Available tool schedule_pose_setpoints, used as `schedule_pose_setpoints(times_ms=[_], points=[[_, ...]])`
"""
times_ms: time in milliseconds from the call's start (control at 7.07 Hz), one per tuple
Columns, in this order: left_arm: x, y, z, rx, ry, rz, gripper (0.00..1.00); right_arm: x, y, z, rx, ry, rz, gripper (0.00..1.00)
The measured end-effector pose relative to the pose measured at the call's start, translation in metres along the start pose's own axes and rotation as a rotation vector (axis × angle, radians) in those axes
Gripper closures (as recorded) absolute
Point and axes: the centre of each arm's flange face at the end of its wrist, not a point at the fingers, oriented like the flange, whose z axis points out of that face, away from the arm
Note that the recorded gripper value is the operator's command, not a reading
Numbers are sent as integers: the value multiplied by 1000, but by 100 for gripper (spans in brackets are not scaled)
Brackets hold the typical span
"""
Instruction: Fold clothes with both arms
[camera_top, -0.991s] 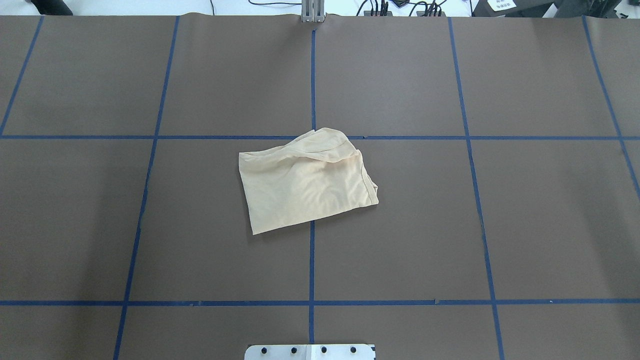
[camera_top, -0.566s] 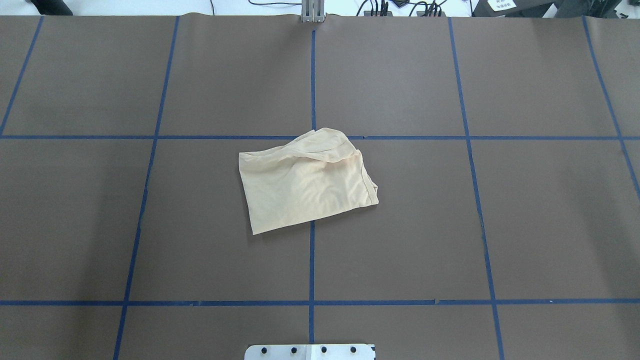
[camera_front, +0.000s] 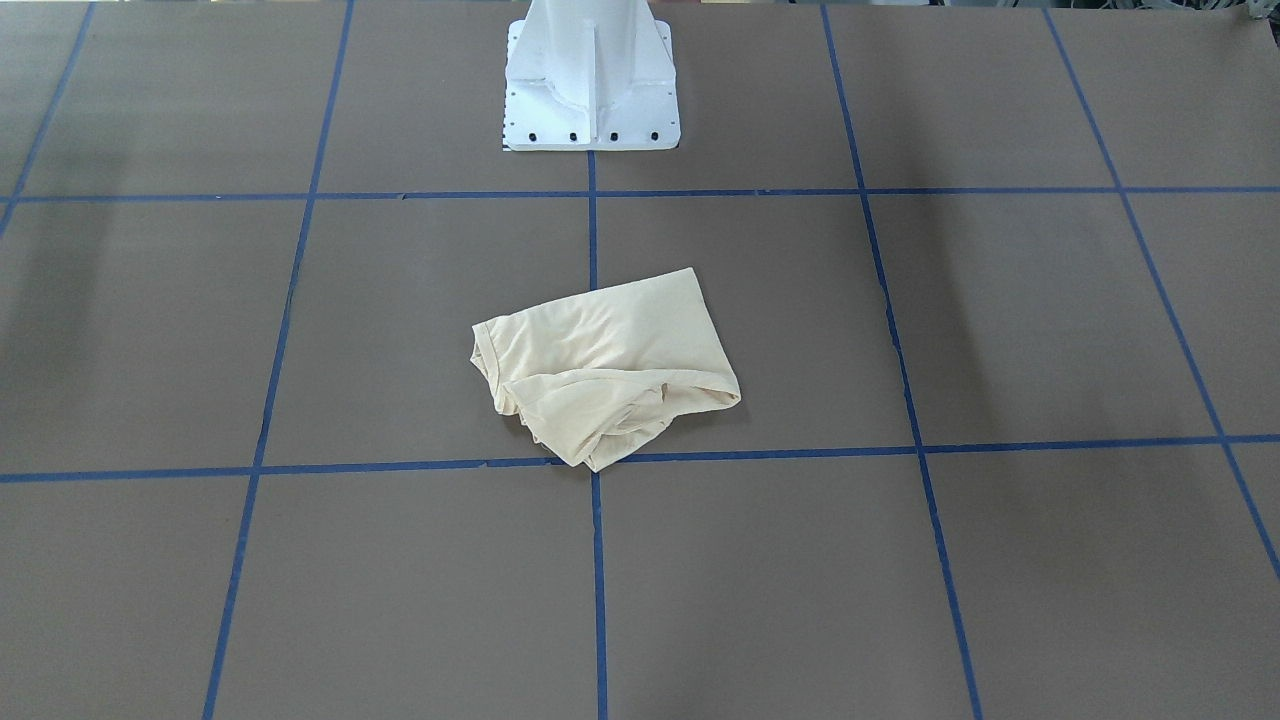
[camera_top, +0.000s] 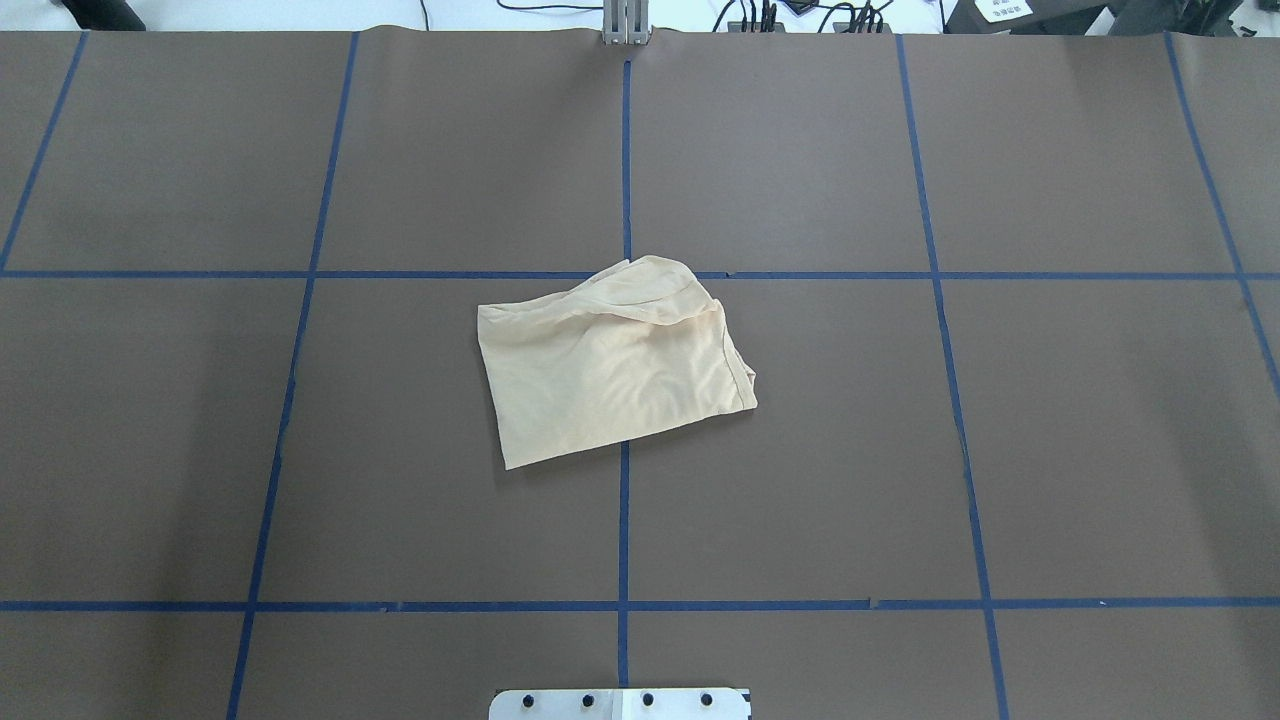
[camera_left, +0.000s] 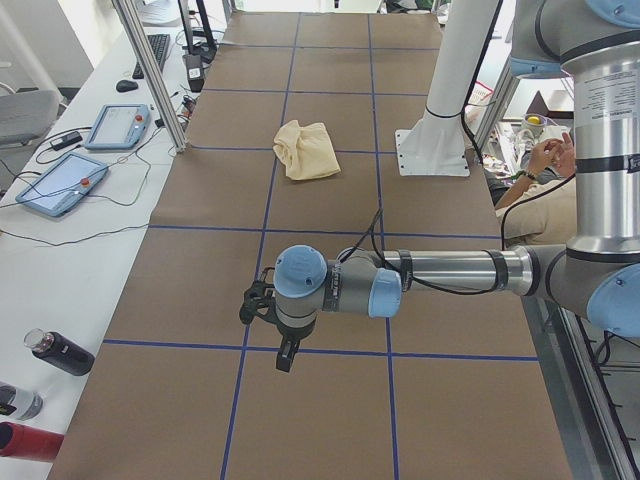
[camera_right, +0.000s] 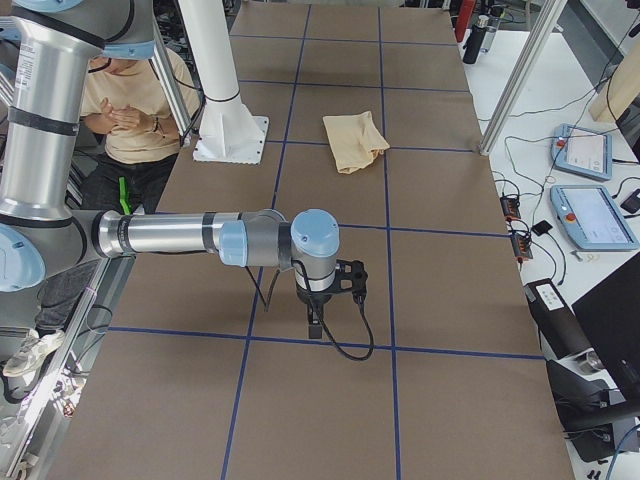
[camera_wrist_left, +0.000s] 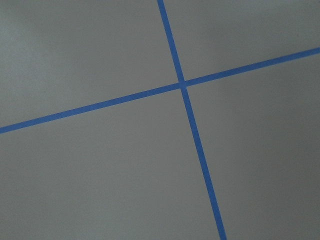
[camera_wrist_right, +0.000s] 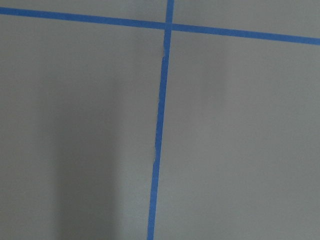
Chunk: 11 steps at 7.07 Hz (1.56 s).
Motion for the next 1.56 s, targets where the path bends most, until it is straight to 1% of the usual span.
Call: schedule_pose_setpoints(times_ms=[283, 566, 991, 1557], points=[[3, -5, -3, 11, -1, 15, 0, 1, -1, 2, 8, -3, -4, 0], [6, -9, -7, 26, 1, 30, 0, 1, -1, 3, 18, -23, -9, 0], [8, -10, -8, 31, 4, 35, 0, 10, 3, 13, 2, -21, -3, 0], [8, -10, -9, 32, 4, 37, 0, 10, 3, 14, 1, -23, 1, 0]])
